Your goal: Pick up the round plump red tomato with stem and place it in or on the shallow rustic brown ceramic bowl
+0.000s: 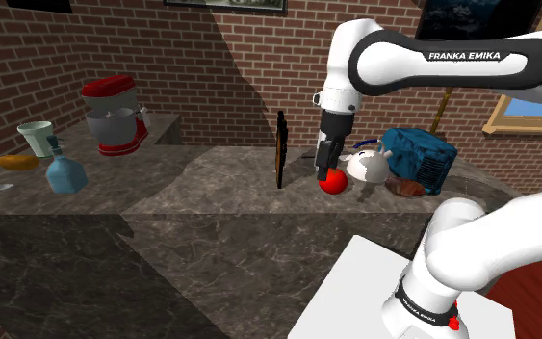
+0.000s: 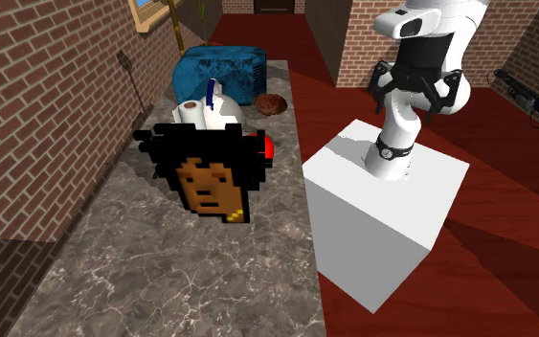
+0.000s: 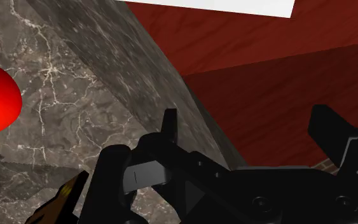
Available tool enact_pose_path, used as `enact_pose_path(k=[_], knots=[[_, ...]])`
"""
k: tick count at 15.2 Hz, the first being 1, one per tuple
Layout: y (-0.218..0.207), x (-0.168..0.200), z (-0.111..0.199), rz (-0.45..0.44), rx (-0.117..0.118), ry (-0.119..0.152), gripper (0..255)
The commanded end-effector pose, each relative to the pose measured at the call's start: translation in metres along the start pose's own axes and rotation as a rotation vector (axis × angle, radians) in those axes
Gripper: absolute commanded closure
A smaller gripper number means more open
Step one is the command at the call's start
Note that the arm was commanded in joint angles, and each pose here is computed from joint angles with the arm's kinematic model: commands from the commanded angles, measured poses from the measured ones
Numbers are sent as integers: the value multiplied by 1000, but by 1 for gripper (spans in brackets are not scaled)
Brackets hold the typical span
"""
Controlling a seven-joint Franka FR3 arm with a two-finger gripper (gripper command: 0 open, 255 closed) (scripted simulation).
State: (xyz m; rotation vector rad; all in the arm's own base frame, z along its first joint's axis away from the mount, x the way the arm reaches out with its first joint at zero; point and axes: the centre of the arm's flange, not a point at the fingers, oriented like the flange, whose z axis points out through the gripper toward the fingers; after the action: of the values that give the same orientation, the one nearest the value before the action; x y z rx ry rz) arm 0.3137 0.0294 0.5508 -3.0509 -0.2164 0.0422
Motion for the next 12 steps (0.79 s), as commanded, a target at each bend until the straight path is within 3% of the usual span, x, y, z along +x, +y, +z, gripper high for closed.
enact_pose_path(k=[1,12], knots=[[0,0,0,0,0,0,0],[124,30,41,222,-52,73,0]])
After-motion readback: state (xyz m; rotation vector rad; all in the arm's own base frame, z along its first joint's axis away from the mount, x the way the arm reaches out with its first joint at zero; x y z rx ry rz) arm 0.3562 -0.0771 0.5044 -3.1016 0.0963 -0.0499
